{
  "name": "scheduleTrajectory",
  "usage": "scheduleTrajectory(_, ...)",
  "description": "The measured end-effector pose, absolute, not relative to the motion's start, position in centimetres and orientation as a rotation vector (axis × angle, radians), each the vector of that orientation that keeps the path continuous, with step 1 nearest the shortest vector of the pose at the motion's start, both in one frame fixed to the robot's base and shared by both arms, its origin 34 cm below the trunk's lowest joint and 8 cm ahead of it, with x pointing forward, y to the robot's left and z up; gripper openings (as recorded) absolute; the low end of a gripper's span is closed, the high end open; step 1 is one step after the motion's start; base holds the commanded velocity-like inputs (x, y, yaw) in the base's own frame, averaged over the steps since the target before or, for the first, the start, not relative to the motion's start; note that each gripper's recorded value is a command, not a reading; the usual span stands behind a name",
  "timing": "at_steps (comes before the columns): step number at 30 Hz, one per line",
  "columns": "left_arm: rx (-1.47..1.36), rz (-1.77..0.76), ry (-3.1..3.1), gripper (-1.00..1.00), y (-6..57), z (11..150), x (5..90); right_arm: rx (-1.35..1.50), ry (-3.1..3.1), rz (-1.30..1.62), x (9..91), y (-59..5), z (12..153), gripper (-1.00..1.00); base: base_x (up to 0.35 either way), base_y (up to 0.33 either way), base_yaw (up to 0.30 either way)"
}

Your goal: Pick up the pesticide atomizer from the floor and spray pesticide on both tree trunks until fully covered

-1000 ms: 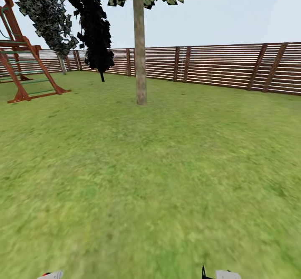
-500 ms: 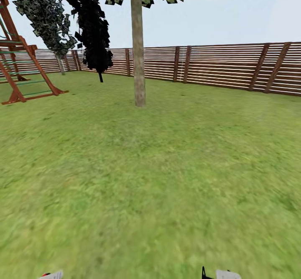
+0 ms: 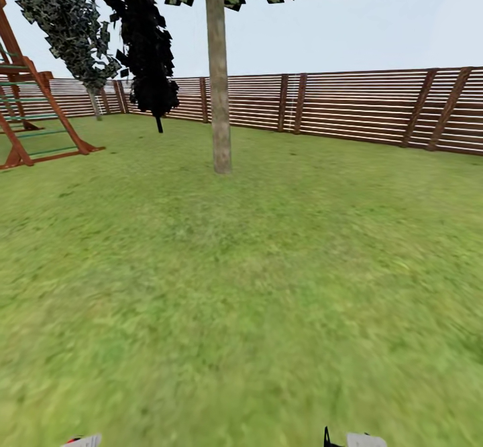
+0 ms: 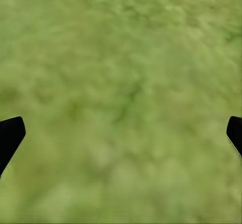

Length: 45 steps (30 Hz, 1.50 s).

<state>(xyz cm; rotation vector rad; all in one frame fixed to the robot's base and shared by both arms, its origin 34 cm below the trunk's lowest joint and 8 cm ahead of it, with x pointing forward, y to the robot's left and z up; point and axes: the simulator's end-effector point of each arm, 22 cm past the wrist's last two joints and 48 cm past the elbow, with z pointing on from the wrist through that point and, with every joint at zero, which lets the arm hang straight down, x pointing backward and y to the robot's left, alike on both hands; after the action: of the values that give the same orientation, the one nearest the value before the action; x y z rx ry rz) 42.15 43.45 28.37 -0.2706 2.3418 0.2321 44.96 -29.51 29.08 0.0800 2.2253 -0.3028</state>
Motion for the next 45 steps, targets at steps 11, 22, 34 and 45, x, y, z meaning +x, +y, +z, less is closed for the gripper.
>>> scheduleTrajectory(11, -0.270, 0.232, 2.341, -1.00, 43.44, 28.38, 42.16, 0.080, 2.225, -0.303, 44.98, -29.52, 29.09, 1.00, 0.338, -0.083, 0.000)
scheduleTrajectory(22, -0.270, 0.233, 2.341, -1.00, 43.49, 28.39, 42.15, 0.080, 2.225, -0.303, 44.96, -29.52, 29.09, 1.00, 0.338, -0.083, 0.000)
scheduleTrajectory(34, -0.269, 0.232, 2.341, -1.00, 43.46, 28.39, 42.16, 0.080, 2.225, -0.303, 44.96, -29.51, 29.08, 1.00, 0.338, -0.084, 0.000)
scheduleTrajectory(45, -0.270, 0.232, 2.341, -1.00, 43.47, 28.39, 42.16, 0.080, 2.226, -0.303, 44.94, -29.51, 29.07, 1.00, 0.338, -0.083, 0.000)
